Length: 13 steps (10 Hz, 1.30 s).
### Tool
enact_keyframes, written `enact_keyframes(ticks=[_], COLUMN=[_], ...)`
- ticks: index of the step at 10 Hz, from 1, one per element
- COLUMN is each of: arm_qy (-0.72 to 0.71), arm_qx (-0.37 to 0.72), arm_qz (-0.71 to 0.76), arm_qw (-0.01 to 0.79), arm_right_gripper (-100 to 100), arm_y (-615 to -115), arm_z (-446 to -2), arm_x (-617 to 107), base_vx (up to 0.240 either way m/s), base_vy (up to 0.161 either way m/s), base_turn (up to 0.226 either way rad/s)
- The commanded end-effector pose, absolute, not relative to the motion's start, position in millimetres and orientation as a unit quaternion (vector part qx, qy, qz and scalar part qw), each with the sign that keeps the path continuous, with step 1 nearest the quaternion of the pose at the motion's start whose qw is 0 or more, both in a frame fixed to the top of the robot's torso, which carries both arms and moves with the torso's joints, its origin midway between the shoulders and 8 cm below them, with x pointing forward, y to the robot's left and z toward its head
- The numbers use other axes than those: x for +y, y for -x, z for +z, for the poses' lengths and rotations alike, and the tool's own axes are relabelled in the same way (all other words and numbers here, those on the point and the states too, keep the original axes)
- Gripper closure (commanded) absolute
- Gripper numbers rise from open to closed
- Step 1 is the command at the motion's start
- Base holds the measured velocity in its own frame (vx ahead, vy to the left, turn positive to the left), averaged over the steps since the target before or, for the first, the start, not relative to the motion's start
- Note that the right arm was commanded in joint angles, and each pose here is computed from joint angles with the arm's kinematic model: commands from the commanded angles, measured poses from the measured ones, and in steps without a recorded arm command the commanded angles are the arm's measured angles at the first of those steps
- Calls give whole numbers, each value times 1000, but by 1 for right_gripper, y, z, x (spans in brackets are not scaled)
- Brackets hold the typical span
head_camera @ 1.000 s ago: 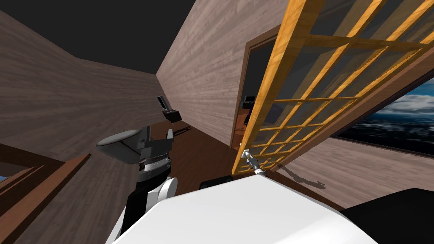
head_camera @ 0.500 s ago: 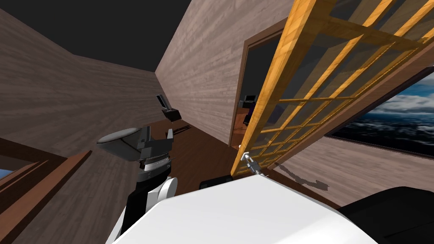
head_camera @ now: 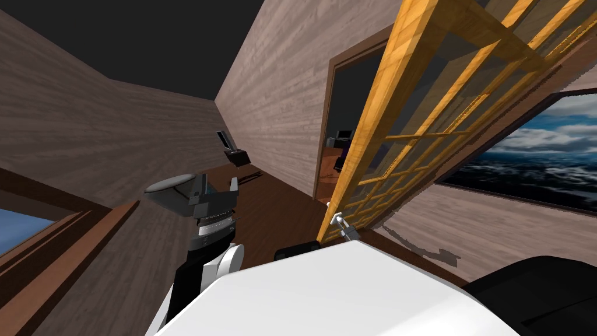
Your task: Pull the door open
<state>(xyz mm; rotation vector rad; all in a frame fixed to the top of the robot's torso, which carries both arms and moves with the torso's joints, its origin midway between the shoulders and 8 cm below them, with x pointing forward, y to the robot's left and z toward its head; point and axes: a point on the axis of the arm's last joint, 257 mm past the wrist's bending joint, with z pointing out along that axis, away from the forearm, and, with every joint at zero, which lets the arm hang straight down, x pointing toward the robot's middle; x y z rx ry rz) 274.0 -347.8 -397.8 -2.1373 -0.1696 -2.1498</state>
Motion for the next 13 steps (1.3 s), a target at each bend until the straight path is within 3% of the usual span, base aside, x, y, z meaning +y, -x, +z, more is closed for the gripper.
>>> enact_keyframes(ticks=[1, 6, 7, 13], arm_qy=[703, 704, 707, 708], arm_qx=[-48, -24, -28, -26], arm_qz=[-708, -708, -706, -705], arm_qw=[51, 43, 36, 24], arm_right_gripper=[100, 100, -100, -100], arm_y=[-263, -224, -210, -163], arm_z=[-400, -406, -405, -404], arm_x=[-350, -358, -358, -352], base_vx=[-8, -12, 22, 24], base_vy=[-39, -48, 21, 29], base_turn=[192, 171, -63, -97])
